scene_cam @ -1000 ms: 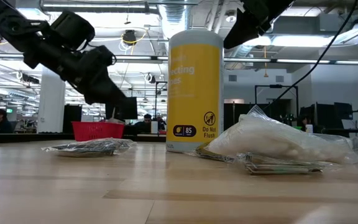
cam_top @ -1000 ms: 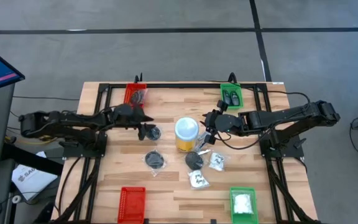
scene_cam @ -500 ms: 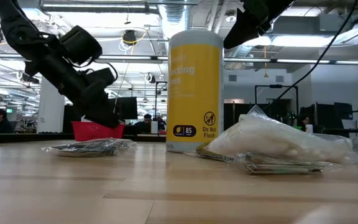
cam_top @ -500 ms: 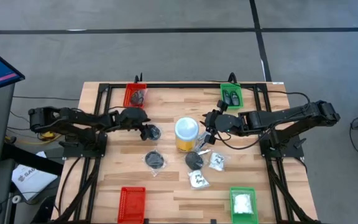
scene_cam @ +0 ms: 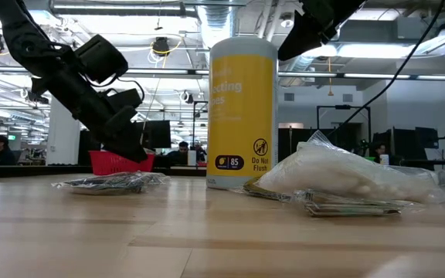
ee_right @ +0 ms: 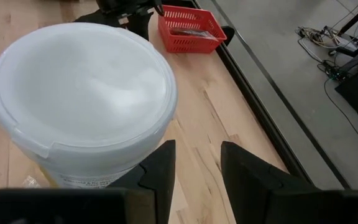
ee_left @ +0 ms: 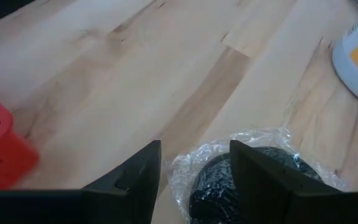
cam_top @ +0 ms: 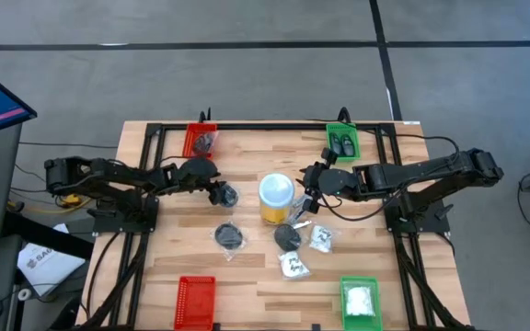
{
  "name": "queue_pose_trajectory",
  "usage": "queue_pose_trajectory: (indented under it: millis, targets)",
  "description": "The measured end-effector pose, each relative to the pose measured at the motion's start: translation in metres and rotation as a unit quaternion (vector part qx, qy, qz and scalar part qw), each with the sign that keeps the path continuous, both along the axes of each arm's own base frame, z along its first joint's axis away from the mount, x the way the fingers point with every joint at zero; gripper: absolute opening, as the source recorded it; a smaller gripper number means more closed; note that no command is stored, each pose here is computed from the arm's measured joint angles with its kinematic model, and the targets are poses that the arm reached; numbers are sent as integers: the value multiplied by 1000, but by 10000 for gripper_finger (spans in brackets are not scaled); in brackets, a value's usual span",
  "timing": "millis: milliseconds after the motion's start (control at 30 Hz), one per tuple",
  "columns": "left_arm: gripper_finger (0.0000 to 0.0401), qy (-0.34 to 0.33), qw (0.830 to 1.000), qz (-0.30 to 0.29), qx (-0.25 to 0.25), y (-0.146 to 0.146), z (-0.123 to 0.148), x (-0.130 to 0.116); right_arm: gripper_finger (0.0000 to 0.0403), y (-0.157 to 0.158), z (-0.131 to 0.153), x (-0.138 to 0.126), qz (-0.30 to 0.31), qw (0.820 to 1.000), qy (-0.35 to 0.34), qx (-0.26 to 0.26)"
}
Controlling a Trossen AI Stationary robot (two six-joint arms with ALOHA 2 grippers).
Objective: Pick & Place Travel size toiletries
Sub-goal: Put the black hairbrush into the top orange bin
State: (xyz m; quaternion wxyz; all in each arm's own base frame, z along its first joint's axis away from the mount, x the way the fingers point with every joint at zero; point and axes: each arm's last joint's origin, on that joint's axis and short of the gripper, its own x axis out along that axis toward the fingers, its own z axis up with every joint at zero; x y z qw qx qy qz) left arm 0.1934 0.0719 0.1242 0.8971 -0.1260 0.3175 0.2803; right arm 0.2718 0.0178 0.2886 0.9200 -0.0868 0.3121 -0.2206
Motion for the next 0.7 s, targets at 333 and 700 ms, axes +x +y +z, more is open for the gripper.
queue_pose_trajectory:
  millis: [333, 700]
  targets:
    - [181, -2, 1000, 5, -5, 0, 0, 0, 118, 0, 0, 0, 0, 1000, 0, 0]
    - [157, 13, 1000, 11, -9, -3, -9, -9, 118, 0, 0, 0, 0, 1000, 0, 0]
